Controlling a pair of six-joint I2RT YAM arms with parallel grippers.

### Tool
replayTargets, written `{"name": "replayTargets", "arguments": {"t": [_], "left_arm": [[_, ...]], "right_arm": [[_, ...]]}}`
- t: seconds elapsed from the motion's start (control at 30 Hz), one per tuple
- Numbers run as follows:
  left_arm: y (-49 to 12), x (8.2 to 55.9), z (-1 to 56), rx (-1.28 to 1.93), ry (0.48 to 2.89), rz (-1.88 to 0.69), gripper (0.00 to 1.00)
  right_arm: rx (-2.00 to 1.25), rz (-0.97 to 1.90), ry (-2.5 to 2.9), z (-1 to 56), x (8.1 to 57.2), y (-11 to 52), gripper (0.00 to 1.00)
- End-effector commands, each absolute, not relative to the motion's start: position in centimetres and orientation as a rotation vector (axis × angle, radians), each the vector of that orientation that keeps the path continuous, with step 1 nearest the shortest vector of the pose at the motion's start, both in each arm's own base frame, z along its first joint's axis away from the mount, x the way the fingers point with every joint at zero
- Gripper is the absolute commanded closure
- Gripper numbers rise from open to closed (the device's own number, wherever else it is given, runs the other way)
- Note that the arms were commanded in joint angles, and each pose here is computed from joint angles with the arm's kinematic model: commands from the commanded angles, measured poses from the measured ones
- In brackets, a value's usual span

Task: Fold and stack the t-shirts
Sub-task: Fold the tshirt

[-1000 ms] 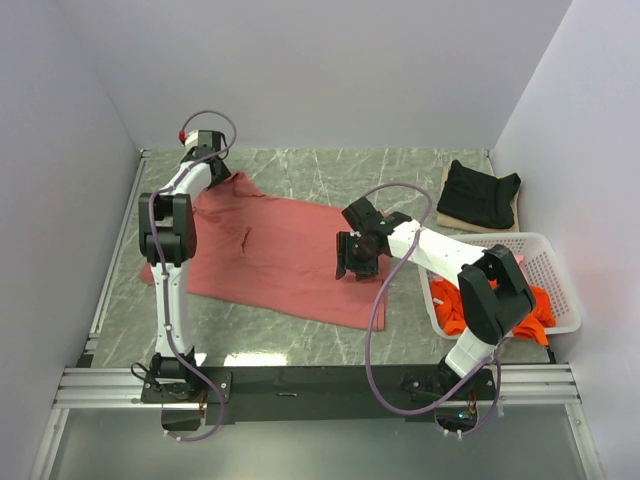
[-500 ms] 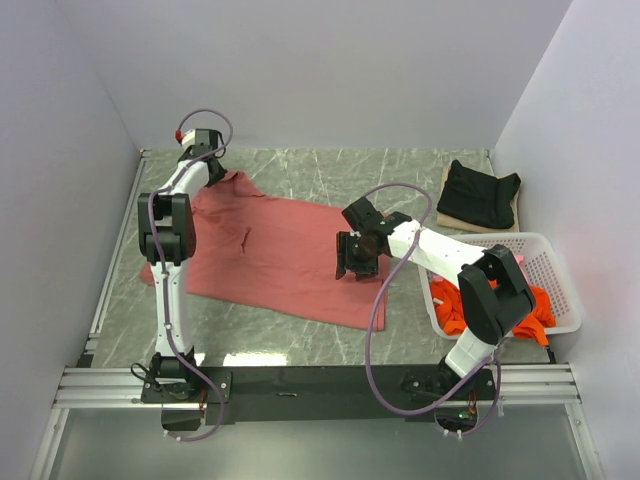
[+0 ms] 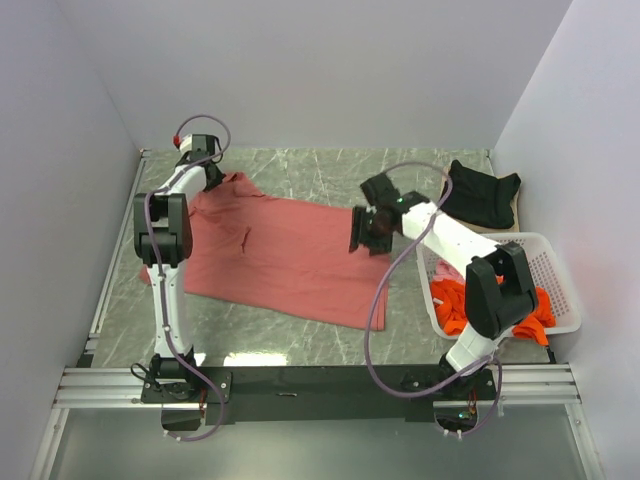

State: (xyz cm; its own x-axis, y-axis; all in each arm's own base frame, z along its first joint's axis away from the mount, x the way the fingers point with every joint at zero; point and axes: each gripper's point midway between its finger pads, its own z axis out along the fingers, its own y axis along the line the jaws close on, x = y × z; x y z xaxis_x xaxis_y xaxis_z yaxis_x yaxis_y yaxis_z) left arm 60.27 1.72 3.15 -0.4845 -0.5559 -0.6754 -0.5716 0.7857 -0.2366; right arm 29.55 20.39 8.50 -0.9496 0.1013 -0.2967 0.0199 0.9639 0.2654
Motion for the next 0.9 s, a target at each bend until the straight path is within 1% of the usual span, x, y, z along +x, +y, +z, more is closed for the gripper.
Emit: {"name": "replayTargets", "arguments": {"t": [0.0,0.03,0.1,0.13,0.33,0.57,0.87], "left_arm": [[1.8,60.1,6.6,-0.834,2.14,-0.037,1.0],[1.6,60.1,6.7,-0.834,2.14,-0.047,1.0],[1.4,60.1,6.7,-0.838,2.142,-0.065,1.0],[2.8,60.1,6.8,-0.866,2.132,-0.06,1.0],[2.6,60.1,7.6,-0.873,2.121,-0.095,1.0],[2.4,59.9,8.4,-0.892,2.106,-0.143,1.0],[2.5,59.7,9.5,-0.905,2.083,-0.171,1.0]], "right_arm": [[0.136,0.286,2.686,11.5,34.4,17.8,0.37],[0.152,0.285,2.659,12.4,35.7,17.5,0.37],[0.197,0.219,2.656,11.8,37.6,15.8,0.36],[0.208,0.193,2.651,11.6,38.8,15.5,0.36],[0.289,0.029,2.634,10.1,43.3,12.3,0.36],[0.37,-0.007,2.64,8.0,45.6,10.1,0.35],[0.384,-0.024,2.682,5.1,46.4,9.5,0.35]]}}
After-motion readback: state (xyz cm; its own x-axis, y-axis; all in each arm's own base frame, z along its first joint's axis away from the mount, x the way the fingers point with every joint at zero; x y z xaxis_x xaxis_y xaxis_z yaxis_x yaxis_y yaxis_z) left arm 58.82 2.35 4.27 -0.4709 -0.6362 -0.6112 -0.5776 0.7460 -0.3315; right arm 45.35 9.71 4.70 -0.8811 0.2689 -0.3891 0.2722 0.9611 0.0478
